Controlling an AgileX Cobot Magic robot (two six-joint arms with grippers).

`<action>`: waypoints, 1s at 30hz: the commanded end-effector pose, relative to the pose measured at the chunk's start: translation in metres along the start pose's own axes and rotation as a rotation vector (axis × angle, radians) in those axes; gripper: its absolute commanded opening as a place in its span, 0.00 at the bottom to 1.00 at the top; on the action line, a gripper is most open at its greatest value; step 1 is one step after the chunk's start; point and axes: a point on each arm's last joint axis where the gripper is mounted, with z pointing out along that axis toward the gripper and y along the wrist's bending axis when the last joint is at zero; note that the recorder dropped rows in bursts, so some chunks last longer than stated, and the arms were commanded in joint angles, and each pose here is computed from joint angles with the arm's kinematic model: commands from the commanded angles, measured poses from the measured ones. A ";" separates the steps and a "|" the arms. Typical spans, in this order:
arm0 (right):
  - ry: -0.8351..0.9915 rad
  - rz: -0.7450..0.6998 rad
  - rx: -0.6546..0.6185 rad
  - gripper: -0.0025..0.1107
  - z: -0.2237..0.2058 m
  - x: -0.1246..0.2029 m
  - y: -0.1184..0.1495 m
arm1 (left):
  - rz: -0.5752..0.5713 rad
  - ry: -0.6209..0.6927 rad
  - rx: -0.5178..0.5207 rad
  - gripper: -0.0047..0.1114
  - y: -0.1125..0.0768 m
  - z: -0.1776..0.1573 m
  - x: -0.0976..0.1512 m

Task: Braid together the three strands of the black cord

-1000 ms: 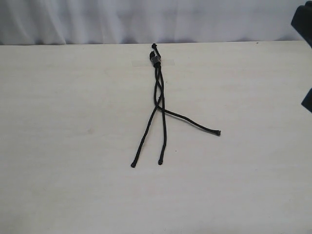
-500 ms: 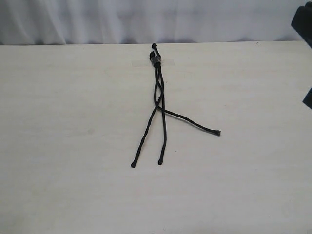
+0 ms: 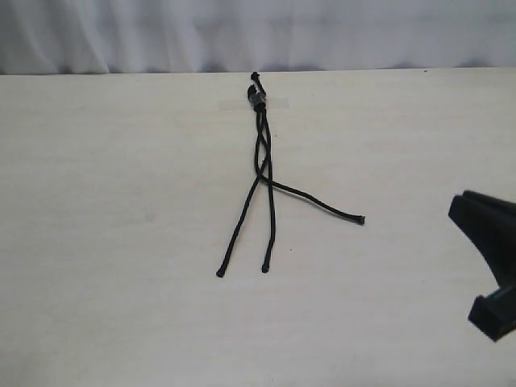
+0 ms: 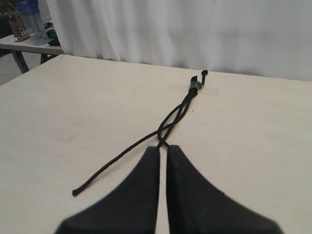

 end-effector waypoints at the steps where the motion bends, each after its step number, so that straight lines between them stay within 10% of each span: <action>1: -0.013 0.018 -0.003 0.06 -0.009 0.027 -0.003 | 0.001 -0.002 0.000 0.04 0.000 0.000 0.001; 7: -0.054 0.021 0.012 0.06 -0.017 0.045 -0.006 | 0.001 -0.002 0.000 0.04 0.000 0.000 0.001; 17: -0.286 0.123 0.404 0.06 -0.043 0.038 -0.030 | 0.001 -0.002 0.000 0.04 0.000 0.000 0.001; 30: -0.199 0.124 0.448 0.06 -0.045 0.048 -0.031 | 0.001 -0.002 0.000 0.04 0.000 0.000 0.001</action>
